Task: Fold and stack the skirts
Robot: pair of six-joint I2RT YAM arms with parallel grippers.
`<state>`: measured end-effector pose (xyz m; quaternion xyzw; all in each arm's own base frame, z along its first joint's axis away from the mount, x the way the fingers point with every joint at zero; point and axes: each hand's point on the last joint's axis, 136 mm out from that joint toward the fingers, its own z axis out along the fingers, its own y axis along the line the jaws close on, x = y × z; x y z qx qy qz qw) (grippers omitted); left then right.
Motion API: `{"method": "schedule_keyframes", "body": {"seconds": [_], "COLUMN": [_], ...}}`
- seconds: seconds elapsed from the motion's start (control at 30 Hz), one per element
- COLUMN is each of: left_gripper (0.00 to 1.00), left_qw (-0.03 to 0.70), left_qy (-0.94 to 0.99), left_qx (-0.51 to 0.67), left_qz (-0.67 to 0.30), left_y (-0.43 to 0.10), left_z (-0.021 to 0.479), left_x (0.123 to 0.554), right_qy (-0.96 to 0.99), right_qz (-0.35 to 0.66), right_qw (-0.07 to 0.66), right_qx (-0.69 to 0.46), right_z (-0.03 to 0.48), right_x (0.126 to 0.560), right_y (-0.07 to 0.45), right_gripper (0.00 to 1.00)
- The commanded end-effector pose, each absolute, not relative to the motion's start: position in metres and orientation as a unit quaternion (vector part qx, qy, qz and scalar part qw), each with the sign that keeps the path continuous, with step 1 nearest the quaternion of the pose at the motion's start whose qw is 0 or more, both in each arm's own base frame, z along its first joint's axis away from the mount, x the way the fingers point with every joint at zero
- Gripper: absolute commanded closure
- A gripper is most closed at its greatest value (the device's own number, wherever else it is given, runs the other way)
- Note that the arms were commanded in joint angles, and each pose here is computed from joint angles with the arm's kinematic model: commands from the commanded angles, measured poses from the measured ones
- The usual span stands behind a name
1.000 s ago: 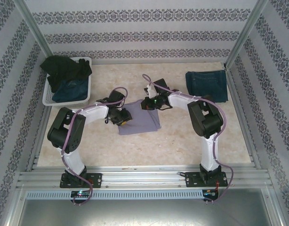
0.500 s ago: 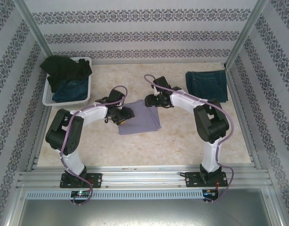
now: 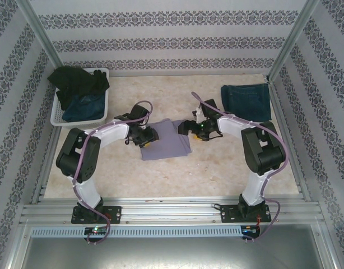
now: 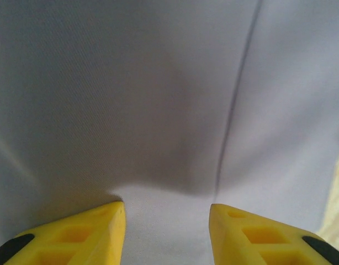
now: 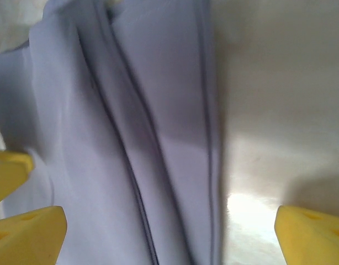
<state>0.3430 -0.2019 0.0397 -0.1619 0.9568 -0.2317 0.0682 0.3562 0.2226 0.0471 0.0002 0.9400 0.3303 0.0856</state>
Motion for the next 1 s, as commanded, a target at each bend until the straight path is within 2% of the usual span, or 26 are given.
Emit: {"method": "schedule_keyframes", "body": {"seconds": [0.0,0.2,0.3,0.57,0.63,0.8,0.9,0.97], "left_gripper": [0.56,0.57,0.57,0.57,0.57,0.57,0.57,0.57], "left_qw": [0.039,0.017,0.015,0.018,0.018,0.017,0.019,0.022], "left_qy": [0.963,0.965,0.965,0.963,0.963,0.963,0.962,0.961], "left_qx": [-0.175,-0.183,-0.185,-0.184,-0.183,-0.181,-0.181,-0.178], "left_qz": [-0.2,-0.188,-0.187,-0.198,-0.199,-0.199,-0.203,-0.208], "left_y": [-0.193,-0.188,-0.187,-0.191,-0.191,-0.191,-0.192,-0.194], "left_z": [0.02,-0.002,-0.006,-0.005,-0.006,-0.007,-0.005,0.001], "left_x": [0.328,0.314,0.311,0.314,0.314,0.313,0.315,0.317], "right_qy": [0.934,0.918,0.911,0.916,0.918,0.927,0.935,0.947], "right_qz": [0.353,0.393,0.408,0.394,0.392,0.373,0.35,0.313], "right_qw": [0.052,0.016,0.021,0.034,0.032,0.038,0.044,0.07], "right_qx": [-0.022,-0.046,-0.062,-0.06,-0.054,-0.02,-0.026,-0.034], "right_z": [0.041,0.038,0.045,0.044,0.04,0.028,0.025,0.029], "right_x": [0.344,0.331,0.328,0.329,0.33,0.337,0.338,0.342], "right_y": [0.239,0.273,0.29,0.297,0.296,0.291,0.291,0.284], "right_gripper": [0.04,0.08,0.11,0.16,0.21,0.69,0.91,1.0]}}
